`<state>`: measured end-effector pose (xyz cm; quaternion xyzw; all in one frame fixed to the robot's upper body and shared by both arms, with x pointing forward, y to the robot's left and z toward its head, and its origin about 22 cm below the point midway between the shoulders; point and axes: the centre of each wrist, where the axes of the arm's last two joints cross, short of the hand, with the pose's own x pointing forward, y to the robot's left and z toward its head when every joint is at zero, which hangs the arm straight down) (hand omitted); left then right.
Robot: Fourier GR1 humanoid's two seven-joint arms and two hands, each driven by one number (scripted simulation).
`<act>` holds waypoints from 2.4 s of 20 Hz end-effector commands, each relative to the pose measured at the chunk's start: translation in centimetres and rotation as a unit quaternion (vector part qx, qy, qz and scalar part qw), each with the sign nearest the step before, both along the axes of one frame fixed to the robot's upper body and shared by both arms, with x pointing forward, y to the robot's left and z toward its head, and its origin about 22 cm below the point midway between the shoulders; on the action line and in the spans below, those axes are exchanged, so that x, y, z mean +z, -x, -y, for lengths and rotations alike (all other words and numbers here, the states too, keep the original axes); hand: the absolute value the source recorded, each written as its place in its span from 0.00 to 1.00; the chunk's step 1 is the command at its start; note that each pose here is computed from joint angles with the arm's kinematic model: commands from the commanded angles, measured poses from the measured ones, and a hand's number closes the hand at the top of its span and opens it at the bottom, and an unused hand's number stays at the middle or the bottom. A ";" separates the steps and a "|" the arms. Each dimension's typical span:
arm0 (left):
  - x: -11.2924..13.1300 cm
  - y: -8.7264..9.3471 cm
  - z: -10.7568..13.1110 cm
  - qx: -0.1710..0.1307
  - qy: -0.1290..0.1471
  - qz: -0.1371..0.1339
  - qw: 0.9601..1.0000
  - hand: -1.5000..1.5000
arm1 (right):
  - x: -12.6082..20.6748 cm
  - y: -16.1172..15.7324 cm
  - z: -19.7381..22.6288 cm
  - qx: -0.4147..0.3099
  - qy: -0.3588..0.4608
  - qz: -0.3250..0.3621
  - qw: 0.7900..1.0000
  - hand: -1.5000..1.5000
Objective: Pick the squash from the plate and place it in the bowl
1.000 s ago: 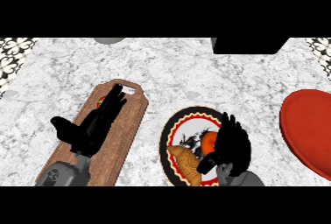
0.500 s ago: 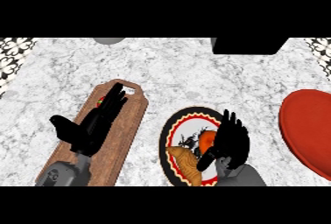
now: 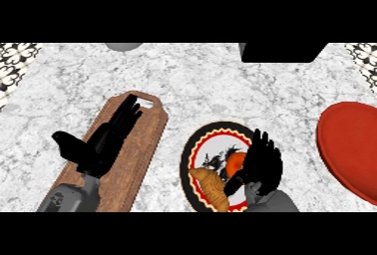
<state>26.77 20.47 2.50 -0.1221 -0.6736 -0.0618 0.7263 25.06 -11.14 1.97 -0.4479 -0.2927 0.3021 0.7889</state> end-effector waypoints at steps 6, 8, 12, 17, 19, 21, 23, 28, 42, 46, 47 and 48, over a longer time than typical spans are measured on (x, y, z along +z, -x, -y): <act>0.7 0.4 0.6 -0.001 0.008 0.005 1.000 0.50 | -2.5 -0.9 -0.9 -0.035 0.029 0.002 0.999 1.00; 1.3 0.5 -1.3 0.003 -0.007 0.005 1.000 0.50 | -0.6 -0.9 -0.8 -0.026 0.031 -0.001 0.999 1.00; -1.5 0.2 0.5 -0.002 -0.001 -0.010 1.000 0.50 | -1.0 -1.4 -1.8 -0.017 0.032 0.005 0.999 1.00; -0.7 0.2 0.0 0.004 -0.003 0.004 1.000 0.50 | -3.2 -1.4 -0.8 0.004 0.066 0.007 0.998 1.00; -1.2 1.4 -0.1 -0.008 0.003 -0.008 1.000 0.50 | -1.6 -3.6 0.3 -0.075 0.058 0.008 0.995 1.00; 0.7 0.5 0.5 -0.002 0.001 0.007 1.000 0.50 | -0.6 -6.4 4.1 -0.194 0.030 -0.005 0.981 1.00; 0.3 0.9 0.0 -0.001 -0.002 0.002 1.000 0.50 | -0.9 -7.1 8.1 -0.287 0.021 -0.007 0.958 1.00; 0.8 0.3 1.0 -0.013 0.004 0.009 1.000 0.50 | 1.2 -10.5 12.6 -0.392 0.051 -0.017 0.918 1.00; 1.4 -0.6 1.9 -0.030 0.000 0.004 1.000 0.50 | 14.7 -17.8 15.1 -0.461 0.228 0.132 0.847 1.00; 0.9 -0.1 2.1 -0.034 -0.002 0.009 0.999 0.50 | 17.3 -18.5 15.7 -0.482 0.269 0.121 0.825 1.00; 0.4 0.0 2.0 -0.031 -0.005 0.007 0.999 0.50 | 18.3 -18.8 14.9 -0.485 0.260 0.139 0.823 1.00; 0.5 -0.3 1.3 -0.035 -0.002 0.007 0.999 0.50 | 18.3 -18.8 14.1 -0.484 0.269 0.147 0.820 1.00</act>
